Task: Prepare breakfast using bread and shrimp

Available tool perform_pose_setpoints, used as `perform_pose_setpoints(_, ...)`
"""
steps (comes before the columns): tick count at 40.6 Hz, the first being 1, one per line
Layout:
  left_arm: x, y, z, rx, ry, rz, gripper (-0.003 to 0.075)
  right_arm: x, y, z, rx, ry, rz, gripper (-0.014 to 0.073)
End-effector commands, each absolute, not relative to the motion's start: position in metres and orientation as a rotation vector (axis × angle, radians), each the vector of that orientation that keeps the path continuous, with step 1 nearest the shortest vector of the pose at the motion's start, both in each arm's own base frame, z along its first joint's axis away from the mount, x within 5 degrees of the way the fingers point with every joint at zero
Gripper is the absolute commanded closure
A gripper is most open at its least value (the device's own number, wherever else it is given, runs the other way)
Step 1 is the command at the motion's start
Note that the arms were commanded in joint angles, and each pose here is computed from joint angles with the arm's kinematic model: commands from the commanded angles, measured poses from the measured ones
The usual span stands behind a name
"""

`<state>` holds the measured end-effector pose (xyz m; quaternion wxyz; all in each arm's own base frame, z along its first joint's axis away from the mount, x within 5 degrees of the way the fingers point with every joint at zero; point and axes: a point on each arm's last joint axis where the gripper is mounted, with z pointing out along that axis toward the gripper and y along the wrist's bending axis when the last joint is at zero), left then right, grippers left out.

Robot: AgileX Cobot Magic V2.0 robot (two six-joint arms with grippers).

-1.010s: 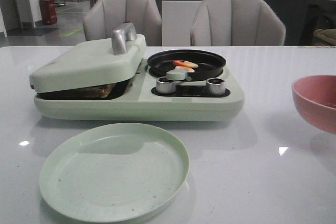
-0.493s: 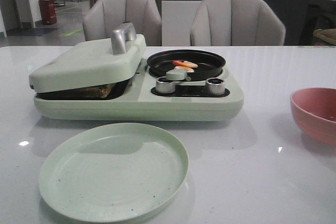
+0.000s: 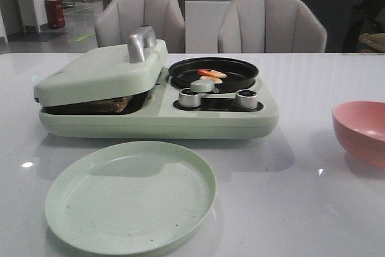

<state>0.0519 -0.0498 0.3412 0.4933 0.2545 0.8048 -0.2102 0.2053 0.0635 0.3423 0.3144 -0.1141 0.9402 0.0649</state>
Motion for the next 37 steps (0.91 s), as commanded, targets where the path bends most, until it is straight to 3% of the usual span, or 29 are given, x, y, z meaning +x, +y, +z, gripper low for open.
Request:
perform_pose_setpoints(1,0.054,-0.050,0.355,0.557,1.877,-0.534,0.0619,0.179,0.054,0.358,-0.245,2.370,0.152,0.0153)
perform_pose_setpoints(15,0.054,-0.050,0.354,0.563,1.884,-0.536,0.0619,0.092,0.026,0.328,-0.227,2.283,0.169,0.0153)
perform_pose_setpoints(29,0.054,-0.050,0.354,0.563,1.884,-0.536,0.0619,0.056,0.014,0.303,-0.219,2.239,0.178,0.0161)
perform_pose_setpoints(32,0.054,-0.050,0.354,0.563,1.884,-0.536,0.0619,0.056,0.014,0.302,-0.220,2.243,0.177,0.0236)
perform_pose_setpoints(37,0.054,-0.050,0.354,0.563,1.884,-0.536,0.0619,0.056,0.014,0.302,-0.220,2.243,0.177,0.0438)
